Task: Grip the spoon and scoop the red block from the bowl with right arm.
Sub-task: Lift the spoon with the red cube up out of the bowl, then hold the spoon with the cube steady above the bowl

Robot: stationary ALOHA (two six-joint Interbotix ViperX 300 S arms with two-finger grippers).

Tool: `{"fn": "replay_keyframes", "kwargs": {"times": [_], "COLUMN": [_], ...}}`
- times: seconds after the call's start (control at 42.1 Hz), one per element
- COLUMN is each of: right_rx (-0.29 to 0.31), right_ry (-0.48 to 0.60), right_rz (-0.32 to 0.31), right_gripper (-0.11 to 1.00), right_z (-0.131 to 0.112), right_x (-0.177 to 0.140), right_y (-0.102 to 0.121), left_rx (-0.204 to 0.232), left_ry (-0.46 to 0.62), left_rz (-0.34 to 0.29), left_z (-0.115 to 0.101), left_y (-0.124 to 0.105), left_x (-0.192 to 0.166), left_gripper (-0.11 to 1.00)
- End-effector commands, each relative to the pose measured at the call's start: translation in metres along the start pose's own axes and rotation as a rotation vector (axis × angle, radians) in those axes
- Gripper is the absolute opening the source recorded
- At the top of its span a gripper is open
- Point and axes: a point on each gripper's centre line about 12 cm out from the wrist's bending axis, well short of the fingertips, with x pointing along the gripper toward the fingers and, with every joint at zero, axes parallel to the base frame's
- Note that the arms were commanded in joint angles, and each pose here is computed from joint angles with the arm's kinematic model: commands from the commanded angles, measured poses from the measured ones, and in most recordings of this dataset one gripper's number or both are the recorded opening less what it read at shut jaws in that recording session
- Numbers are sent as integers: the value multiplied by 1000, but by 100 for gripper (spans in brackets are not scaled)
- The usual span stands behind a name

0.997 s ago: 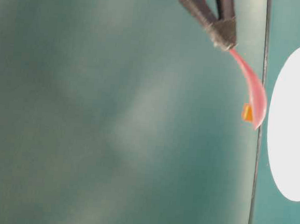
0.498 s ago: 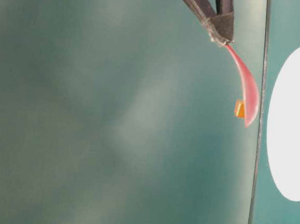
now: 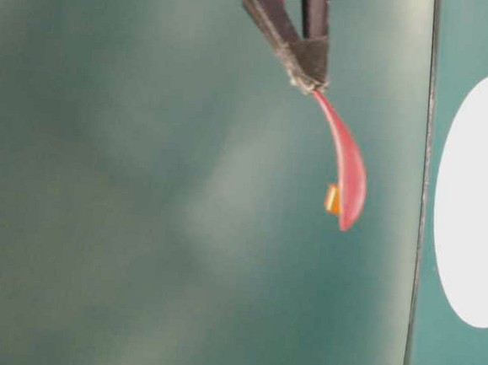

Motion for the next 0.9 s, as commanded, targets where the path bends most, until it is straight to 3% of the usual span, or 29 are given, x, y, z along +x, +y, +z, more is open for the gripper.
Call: {"fn": "replay_keyframes", "kwargs": {"times": [0.0,0.451,0.878], "right_rx": [-10,-91,-96], "right_ry": [-46,-107,-119], "right_rz": [9,16,4], "right_gripper": [24,24,24], "right_z": [18,51,57], "right_x": [-2,-12,-11], "right_y": [2,3,0], "left_rx": [-4,-18,-17], "left_ry": [-20,-20,-20], "left_rz": [3,3,2], "left_z": [9,9,9], "left_y": [1,1,0], "left_x": [0,0,0], "left_gripper": [0,0,0]}}
